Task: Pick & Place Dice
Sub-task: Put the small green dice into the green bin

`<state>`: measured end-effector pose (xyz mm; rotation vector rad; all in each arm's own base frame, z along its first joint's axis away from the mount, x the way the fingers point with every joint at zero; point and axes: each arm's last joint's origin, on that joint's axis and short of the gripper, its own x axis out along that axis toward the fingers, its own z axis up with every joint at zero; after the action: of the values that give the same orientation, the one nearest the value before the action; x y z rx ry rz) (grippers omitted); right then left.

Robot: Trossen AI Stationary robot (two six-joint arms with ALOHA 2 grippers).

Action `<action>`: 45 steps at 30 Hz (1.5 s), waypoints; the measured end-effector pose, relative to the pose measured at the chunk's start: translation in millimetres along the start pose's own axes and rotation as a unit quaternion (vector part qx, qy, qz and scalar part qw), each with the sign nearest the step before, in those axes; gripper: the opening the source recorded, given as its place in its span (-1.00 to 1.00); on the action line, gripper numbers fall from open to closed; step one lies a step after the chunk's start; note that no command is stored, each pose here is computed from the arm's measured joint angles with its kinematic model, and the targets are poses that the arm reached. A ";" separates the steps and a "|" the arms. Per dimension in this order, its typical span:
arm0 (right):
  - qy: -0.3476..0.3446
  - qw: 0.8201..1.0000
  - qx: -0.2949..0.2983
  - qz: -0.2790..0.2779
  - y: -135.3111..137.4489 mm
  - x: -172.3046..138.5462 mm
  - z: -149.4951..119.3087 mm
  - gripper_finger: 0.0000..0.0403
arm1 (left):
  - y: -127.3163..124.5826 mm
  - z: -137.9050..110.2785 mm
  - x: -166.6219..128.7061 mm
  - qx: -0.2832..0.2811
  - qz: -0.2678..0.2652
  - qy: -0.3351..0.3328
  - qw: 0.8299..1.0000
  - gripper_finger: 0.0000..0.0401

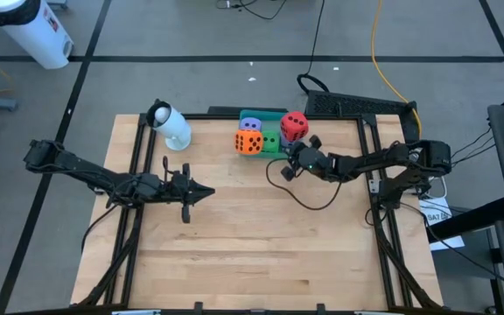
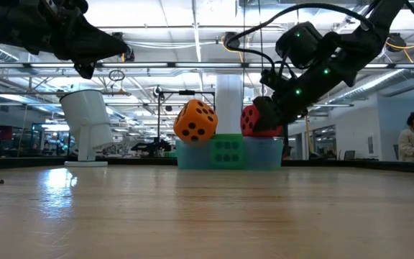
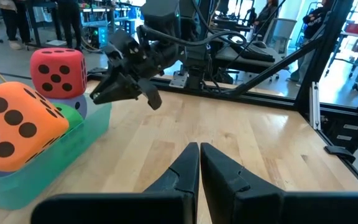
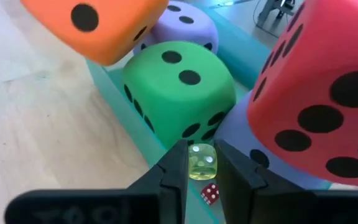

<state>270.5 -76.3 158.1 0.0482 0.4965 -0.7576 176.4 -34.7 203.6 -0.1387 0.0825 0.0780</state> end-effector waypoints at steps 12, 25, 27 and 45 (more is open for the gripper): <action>0.012 1.000 0.027 -0.009 -1.8 0.5 -2.5 -0.32 | 0.0 0.1 0.0 -0.011 0.000 0.000 1.000 -0.88; 0.013 1.000 -0.001 -0.011 -3.3 1.4 -2.4 0.06 | 0.0 0.1 0.0 -0.011 0.000 0.000 1.000 -0.88; 0.009 0.999 -0.040 -0.003 0.5 -0.5 -2.2 0.06 | 0.0 0.1 0.0 -0.012 0.000 0.000 1.000 -0.88; -0.070 0.976 -0.204 -0.028 24.6 -16.6 9.5 0.01 | -1.3 0.2 13.1 -0.082 -0.004 -0.003 0.997 -0.88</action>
<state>280.7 -49.7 170.6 -0.4017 0.5122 -0.6960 189.5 -35.0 202.8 -0.3032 0.0699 0.0771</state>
